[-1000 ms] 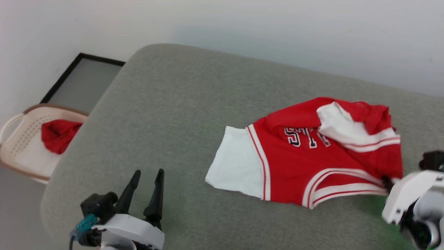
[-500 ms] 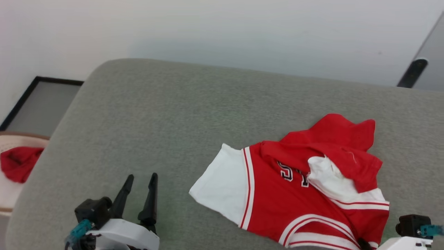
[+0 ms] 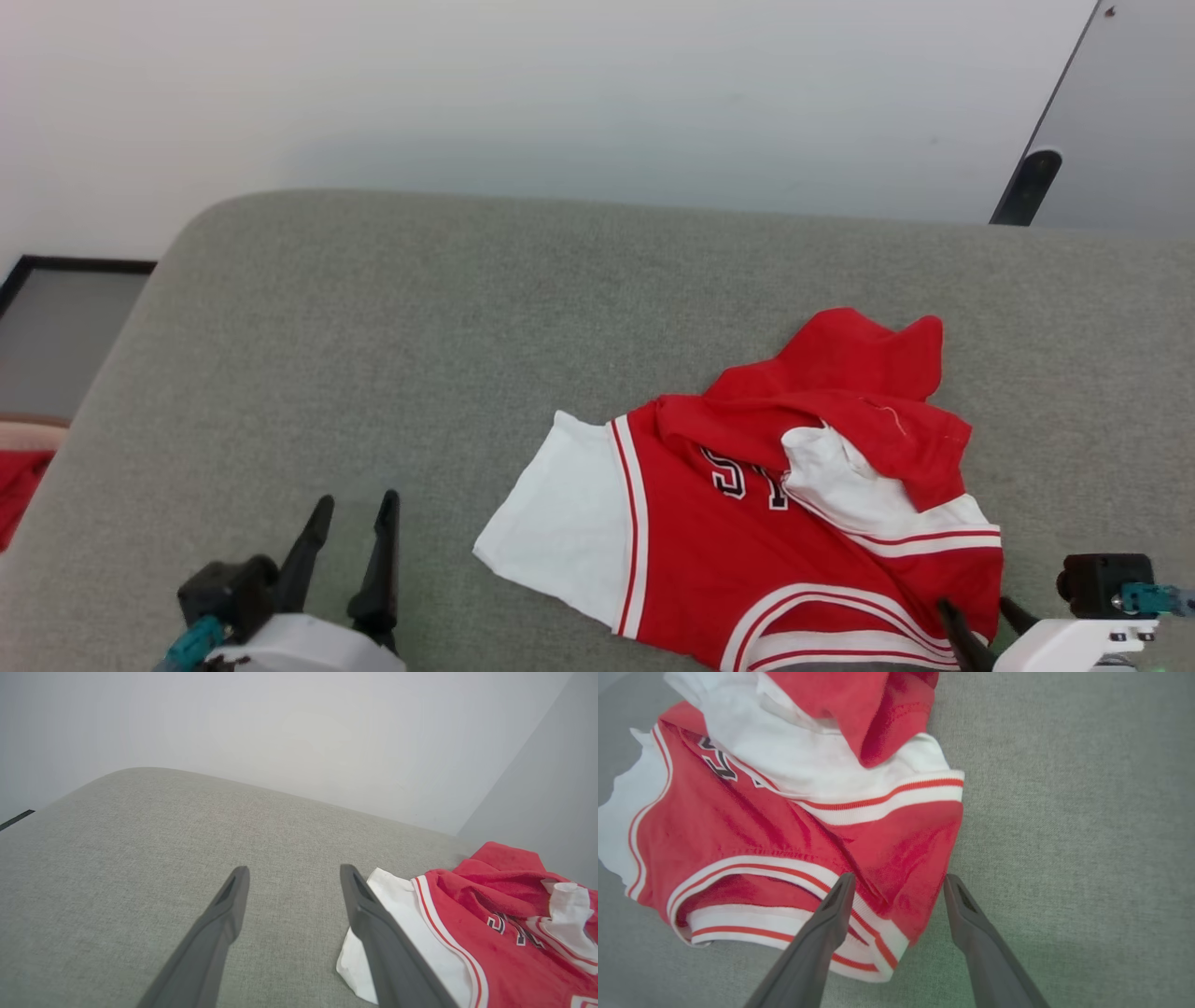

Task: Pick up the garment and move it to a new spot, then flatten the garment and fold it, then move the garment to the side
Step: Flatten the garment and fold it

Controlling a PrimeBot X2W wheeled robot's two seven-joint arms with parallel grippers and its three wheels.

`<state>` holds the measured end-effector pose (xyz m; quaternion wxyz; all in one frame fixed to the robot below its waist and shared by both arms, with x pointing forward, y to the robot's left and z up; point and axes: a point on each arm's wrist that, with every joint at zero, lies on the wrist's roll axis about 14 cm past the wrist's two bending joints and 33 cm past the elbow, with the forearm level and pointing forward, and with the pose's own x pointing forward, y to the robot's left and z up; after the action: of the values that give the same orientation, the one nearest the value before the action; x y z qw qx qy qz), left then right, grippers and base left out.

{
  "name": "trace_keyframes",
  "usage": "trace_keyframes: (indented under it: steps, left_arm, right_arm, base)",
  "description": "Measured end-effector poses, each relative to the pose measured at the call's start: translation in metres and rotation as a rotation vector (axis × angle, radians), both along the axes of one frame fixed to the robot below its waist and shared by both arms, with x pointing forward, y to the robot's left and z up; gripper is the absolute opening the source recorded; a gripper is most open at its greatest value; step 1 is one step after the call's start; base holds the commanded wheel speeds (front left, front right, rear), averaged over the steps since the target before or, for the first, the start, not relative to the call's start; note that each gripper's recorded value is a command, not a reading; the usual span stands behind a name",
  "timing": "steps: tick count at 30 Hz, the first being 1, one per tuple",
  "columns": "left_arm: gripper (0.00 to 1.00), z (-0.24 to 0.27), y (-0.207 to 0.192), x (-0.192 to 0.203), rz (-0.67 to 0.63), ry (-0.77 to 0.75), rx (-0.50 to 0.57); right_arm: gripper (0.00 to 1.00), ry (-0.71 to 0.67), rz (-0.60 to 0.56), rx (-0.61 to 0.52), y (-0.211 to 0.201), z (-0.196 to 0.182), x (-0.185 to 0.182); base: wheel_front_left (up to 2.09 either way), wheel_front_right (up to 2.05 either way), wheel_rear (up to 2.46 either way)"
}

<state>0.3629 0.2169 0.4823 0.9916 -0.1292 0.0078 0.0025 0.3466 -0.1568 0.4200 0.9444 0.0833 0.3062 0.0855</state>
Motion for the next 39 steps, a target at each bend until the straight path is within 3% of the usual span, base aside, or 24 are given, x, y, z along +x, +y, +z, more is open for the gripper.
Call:
trace_keyframes:
  steps: [8,19,29,39]
  left_arm:
    - [1.00,0.008,0.012,-0.018,0.023,-0.027,0.032]
    - [1.00,0.018,0.028,-0.039,0.093,-0.061,0.031]
    - [1.00,0.025,0.039,-0.052,0.148,-0.079,0.011]
    - [1.00,0.012,0.044,-0.051,0.183,-0.036,-0.005]
  right_arm:
    - [1.00,-0.158,0.036,-0.023,0.001,0.034,-0.006]
    - [1.00,-0.210,0.204,-0.062,0.038,0.052,0.011]
    - [1.00,-0.133,0.317,-0.139,0.060,0.054,0.057]
    - [1.00,0.042,0.395,-0.176,0.080,0.021,0.080]
  base:
    - [0.00,0.00,0.00]
    - [0.00,0.00,0.00]
    - [0.00,0.00,0.00]
    - [0.00,0.00,0.00]
